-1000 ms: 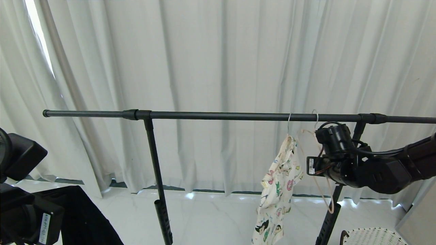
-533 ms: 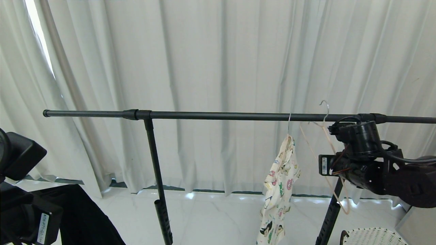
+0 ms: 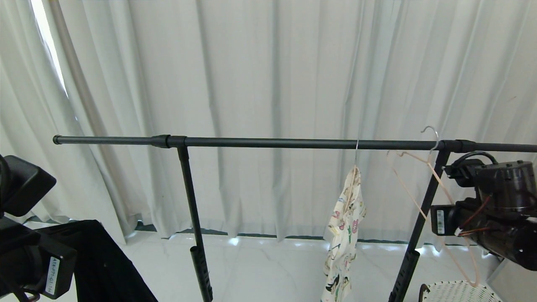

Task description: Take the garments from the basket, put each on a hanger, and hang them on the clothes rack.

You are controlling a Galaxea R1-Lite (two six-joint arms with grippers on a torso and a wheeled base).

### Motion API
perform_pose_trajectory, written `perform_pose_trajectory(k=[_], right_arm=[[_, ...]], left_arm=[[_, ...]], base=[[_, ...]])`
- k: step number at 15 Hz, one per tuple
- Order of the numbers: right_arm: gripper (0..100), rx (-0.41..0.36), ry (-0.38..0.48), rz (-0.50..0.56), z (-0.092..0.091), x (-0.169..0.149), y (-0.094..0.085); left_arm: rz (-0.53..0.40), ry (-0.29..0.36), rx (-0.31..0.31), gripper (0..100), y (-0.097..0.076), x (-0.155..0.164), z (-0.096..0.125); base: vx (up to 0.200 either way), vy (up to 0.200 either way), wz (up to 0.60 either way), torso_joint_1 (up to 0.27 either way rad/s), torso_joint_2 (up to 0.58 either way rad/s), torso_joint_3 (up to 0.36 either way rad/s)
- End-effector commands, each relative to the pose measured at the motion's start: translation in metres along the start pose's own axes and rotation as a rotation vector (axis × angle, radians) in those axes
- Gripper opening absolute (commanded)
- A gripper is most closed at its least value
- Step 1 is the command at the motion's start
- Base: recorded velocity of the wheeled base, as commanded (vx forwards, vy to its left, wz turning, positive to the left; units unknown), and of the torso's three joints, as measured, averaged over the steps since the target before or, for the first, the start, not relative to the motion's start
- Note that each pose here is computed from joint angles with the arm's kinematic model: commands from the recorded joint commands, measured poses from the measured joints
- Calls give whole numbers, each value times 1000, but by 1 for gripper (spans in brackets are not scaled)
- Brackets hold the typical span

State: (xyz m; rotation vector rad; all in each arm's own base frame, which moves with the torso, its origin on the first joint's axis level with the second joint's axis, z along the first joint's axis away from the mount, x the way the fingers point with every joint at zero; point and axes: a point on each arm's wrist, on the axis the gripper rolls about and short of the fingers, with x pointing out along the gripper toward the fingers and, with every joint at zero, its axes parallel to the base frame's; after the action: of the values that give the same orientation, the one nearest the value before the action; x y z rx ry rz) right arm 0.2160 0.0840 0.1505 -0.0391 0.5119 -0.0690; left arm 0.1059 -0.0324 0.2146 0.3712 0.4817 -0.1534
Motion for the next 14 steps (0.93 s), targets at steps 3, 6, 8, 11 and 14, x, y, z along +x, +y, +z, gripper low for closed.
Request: perform_pose_trajectory(k=[3,6,8,11,14], right_arm=[[0,-8,-30,10,-7,-22,-13],[0,-19,-42,40,-8,-29,-16],[0,-26,-52,96,-6,-34,-16],[0,-57,-78,217,-3,-45,-18],[0,-90,-87,276,-2,-48,-18]], left_arm=[[0,0,0,0,0,0,0],[1,-3,-1,0,0,0,1],[0,-4,0,0,0,-1,1],[-7,-5,4,0,-1,-1,0],[-22,-6,15,0,-3,0,1]], base=[[-200,0,0,9,2,1],[-200,0,0,-9,2,7],[-200,0,0,0,2,5],[-200,0,0,-4,4,5],[-200,0,0,2,4,2]])
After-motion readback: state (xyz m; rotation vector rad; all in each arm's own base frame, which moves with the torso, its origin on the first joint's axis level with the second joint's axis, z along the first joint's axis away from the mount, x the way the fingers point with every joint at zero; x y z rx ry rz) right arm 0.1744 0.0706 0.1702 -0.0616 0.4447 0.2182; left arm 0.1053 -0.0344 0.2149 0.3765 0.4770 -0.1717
